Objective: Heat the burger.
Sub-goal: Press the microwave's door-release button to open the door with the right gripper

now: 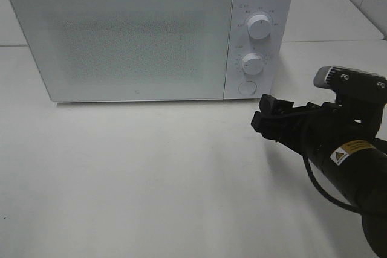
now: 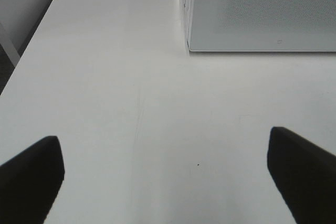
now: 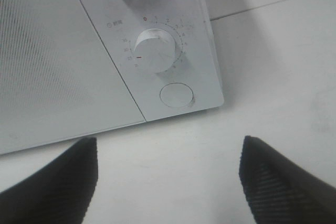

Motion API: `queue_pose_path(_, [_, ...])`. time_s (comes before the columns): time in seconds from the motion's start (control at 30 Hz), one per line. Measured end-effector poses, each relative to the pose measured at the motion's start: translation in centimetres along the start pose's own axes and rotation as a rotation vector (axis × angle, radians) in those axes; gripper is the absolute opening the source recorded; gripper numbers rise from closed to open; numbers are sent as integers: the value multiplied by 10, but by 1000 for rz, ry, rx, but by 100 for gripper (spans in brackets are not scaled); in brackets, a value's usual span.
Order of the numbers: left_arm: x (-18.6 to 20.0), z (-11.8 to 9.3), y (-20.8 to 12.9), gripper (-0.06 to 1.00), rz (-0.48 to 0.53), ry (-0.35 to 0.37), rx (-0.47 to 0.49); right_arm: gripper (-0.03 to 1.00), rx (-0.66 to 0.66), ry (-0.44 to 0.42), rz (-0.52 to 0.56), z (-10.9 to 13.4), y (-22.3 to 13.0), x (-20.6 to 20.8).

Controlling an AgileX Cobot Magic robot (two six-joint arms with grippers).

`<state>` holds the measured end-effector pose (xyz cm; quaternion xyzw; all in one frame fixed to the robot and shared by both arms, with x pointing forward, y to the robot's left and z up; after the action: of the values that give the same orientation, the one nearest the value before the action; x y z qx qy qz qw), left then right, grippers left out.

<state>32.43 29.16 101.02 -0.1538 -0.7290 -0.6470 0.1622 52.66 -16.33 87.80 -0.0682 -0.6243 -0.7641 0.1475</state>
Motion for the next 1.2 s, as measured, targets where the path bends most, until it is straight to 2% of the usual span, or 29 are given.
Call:
queue_pose_path(0.03, [0,0,0,99,0,0,0,73,0,0,0,0,0,0])
queue_pose_path(0.1, [0,0,0,99,0,0,0,72,-211,0,0,0,0,0])
queue_pose_path(0.2, [0,0,0,99,0,0,0,71,-259,0,0,0,0,0])
queue_pose_path(0.23, [0,0,0,99,0,0,0,69,-388,0,0,0,0,0])
queue_pose_path(0.27, [0,0,0,99,0,0,0,67,-442,0,0,0,0,0])
queue_pose_path(0.3, [0,0,0,99,0,0,0,67,-442,0,0,0,0,0])
queue_pose_path(0.33, [0,0,0,99,0,0,0,64,-580,0,0,0,0,0])
queue_pose_path(0.37, [0,0,0,99,0,0,0,62,-649,0,0,0,0,0])
queue_pose_path(0.4, [0,0,0,99,0,0,0,62,-649,0,0,0,0,0])
queue_pose_path(0.47, [0,0,0,99,0,0,0,54,-894,0,0,0,0,0])
queue_pose_path(0.5, [0,0,0,99,0,0,0,54,-894,0,0,0,0,0])
queue_pose_path(0.57, [0,0,0,99,0,0,0,47,-1029,0,0,0,0,0])
queue_pose_path(0.6, [0,0,0,99,0,0,0,47,-1029,0,0,0,0,0])
queue_pose_path(0.67, [0,0,0,99,0,0,0,38,-1152,0,0,0,0,0])
queue_pose_path(0.7, [0,0,0,99,0,0,0,38,-1152,0,0,0,0,0])
queue_pose_path(0.77, [0,0,0,99,0,0,0,28,-1219,0,0,0,0,0])
queue_pose_path(0.8, [0,0,0,99,0,0,0,28,-1219,0,0,0,0,0])
queue_pose_path(0.83, [0,0,0,99,0,0,0,20,-1237,0,0,0,0,0])
queue_pose_path(0.87, [0,0,0,99,0,0,0,20,-1237,0,0,0,0,0])
queue_pose_path(0.93, [0,0,0,99,0,0,0,10,-1252,-5,6,0,-1,0])
queue_pose_path(1.03, [0,0,0,99,0,0,0,7,-1253,-9,11,0,-2,0])
queue_pose_path(1.1, [0,0,0,99,0,0,0,0,-1257,-32,38,-1,-9,0])
queue_pose_path(1.2, [0,0,0,99,0,0,0,0,-1260,-51,62,1,-14,-2])
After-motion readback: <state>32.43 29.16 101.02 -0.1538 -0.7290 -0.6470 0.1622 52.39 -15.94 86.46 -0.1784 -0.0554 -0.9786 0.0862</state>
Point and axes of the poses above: a point on each arm's last joint axis where the gripper is mounted, x pointing back along that axis away from the gripper, z along the wrist's bending axis when the last joint is at zero, y = z × x, the point moved 10 cm from there along -x, pointing out along that axis toward the gripper, and after that the axes turned 6 degrees about x, right-handed, at the moved point
